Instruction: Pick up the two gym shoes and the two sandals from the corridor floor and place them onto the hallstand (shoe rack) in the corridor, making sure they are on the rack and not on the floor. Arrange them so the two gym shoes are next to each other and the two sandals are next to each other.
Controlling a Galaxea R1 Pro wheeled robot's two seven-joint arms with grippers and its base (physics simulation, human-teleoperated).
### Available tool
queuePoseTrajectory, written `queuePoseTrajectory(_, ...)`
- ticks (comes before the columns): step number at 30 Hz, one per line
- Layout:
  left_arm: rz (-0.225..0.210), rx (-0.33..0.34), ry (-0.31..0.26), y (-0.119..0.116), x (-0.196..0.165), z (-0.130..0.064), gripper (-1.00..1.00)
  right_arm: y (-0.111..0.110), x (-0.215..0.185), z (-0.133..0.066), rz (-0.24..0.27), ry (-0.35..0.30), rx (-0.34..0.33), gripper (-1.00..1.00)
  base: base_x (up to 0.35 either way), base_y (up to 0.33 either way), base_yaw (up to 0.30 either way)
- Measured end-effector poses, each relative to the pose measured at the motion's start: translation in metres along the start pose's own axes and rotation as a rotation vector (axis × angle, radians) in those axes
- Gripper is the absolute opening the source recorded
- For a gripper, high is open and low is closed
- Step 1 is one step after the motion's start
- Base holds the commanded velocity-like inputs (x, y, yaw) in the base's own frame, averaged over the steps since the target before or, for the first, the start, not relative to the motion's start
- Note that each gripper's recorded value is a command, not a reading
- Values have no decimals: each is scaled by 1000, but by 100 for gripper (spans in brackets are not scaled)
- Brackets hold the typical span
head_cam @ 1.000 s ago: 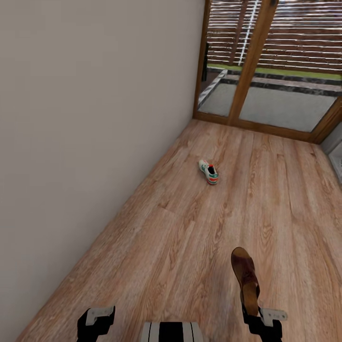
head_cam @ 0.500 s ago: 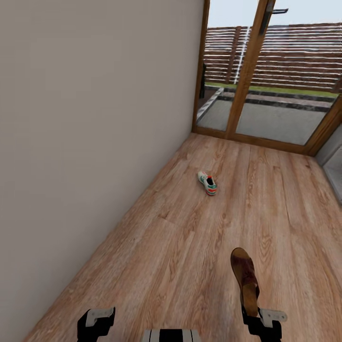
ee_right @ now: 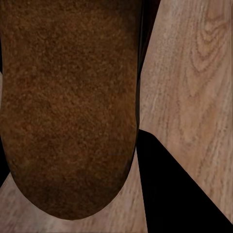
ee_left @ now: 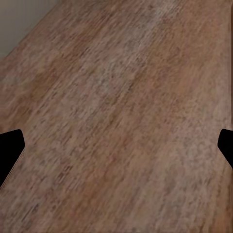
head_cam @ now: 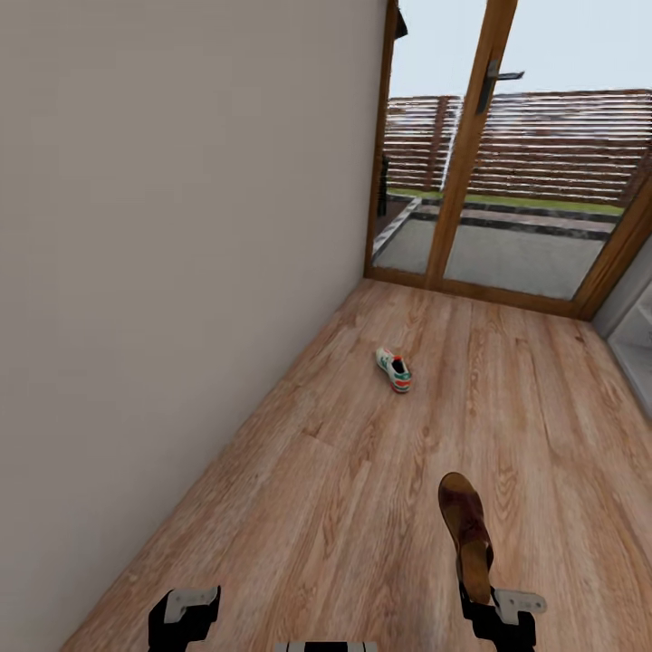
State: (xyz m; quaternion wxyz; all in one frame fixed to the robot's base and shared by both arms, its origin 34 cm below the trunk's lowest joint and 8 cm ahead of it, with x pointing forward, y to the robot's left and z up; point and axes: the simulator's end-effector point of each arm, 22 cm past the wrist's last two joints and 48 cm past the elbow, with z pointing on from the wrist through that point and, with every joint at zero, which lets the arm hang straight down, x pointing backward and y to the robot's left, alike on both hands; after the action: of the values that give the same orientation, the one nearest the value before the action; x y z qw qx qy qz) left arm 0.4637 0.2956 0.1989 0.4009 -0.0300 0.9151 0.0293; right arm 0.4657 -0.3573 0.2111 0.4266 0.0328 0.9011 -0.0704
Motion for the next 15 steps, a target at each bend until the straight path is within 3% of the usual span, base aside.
queuePoseTrajectory(8,-4,1,-43,-1,-22,-3,100,0,-22,-2,7,-44,-2,-100,0,0,-7)
queuePoseTrajectory(15,-9,5,-81,-3,-41,-6,100,0,-41,-4,13,-82,-2,-100,0,0,-133)
